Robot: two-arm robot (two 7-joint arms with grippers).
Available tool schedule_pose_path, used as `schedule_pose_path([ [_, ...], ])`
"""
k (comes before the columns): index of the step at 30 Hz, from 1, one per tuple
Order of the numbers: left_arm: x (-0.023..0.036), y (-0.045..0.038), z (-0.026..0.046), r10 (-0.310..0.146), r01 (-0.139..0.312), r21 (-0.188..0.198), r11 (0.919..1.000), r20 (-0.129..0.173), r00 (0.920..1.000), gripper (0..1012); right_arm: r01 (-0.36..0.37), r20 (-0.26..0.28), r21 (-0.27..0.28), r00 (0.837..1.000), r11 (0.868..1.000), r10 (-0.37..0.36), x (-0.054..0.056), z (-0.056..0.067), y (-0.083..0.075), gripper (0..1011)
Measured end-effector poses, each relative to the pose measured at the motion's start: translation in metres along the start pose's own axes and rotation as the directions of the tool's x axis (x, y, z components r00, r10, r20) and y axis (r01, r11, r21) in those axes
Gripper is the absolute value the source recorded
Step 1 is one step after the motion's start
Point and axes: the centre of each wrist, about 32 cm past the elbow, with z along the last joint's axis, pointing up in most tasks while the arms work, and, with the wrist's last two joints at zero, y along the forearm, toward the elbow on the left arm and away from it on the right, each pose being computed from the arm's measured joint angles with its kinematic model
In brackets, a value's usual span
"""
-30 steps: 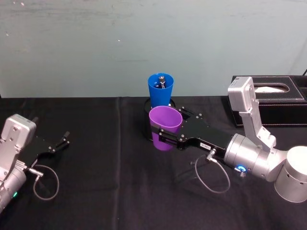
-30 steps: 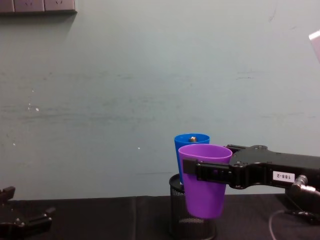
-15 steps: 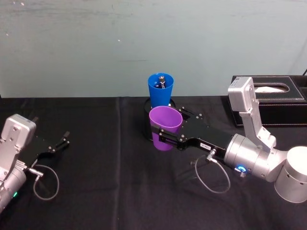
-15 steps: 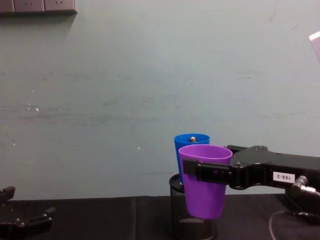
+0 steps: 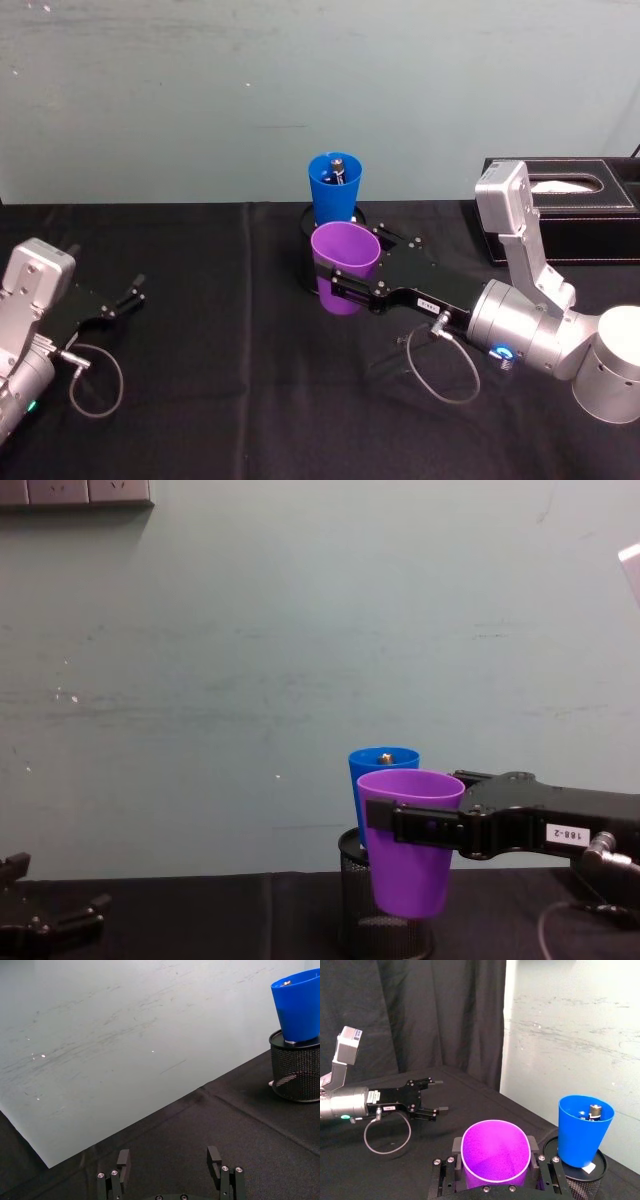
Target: Pick up one cup with a gripper and tap it against the other cup.
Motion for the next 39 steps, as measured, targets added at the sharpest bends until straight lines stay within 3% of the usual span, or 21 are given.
schedule_pose_path([
  [39, 0.0, 0.0, 0.0, 0.0, 0.0, 0.0, 1.0, 0.0, 1.0, 1000, 0.0, 0.0, 0.0, 1.0, 1.0, 0.0, 0.0, 0.0, 0.0, 739],
])
